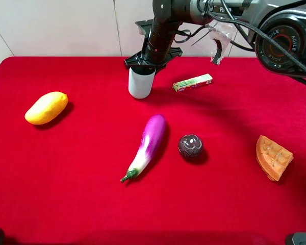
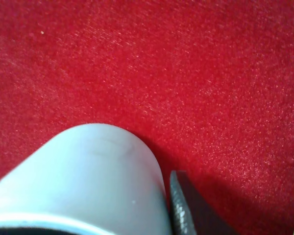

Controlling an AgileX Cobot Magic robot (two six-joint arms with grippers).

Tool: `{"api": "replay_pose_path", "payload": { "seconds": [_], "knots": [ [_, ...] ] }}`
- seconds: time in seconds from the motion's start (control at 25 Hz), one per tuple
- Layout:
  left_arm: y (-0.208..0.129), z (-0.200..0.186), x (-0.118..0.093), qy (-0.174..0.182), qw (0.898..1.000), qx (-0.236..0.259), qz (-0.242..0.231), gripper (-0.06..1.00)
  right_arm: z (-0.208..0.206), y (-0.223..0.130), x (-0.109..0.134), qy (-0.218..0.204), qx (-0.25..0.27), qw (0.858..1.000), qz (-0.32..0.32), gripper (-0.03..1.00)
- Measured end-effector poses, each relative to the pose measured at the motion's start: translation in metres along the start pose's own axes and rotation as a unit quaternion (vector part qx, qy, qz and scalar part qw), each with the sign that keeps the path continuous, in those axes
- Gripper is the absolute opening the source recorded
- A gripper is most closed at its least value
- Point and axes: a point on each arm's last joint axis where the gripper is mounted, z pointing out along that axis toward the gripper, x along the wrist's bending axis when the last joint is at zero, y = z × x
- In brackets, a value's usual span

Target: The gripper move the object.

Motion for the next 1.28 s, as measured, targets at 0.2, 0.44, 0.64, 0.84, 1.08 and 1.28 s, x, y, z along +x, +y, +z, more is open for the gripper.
{"api": "replay_pose_path", "payload": {
  "seconds": [0.2, 0.44, 0.64, 0.84, 1.08, 1.28],
  "knots": [
    [0.0, 0.0, 0.0, 0.0, 1.0, 0.0, 0.0, 0.99, -0.009, 0.003, 0.001, -0.002, -0.009, 1.0, -0.003, 0.06],
    [0.0, 0.0, 0.0, 0.0, 1.0, 0.0, 0.0, 0.99, -0.035, 0.006, 0.002, -0.006, -0.008, 1.0, -0.009, 0.05],
    [0.0, 0.0, 0.0, 0.0, 1.0, 0.0, 0.0, 0.99, -0.053, 0.005, 0.001, -0.02, 0.006, 1.0, -0.018, 0.05],
    [0.0, 0.0, 0.0, 0.0, 1.0, 0.0, 0.0, 0.99, -0.072, 0.008, 0.0, -0.034, 0.026, 0.999, -0.028, 0.05],
    [0.0, 0.0, 0.0, 0.0, 1.0, 0.0, 0.0, 0.99, -0.093, 0.015, 0.002, -0.037, 0.024, 0.998, -0.052, 0.05],
    [0.0, 0.0, 0.0, 0.0, 1.0, 0.0, 0.0, 0.99, -0.109, 0.018, 0.003, -0.036, 0.009, 0.998, -0.056, 0.05]
  ]
}}
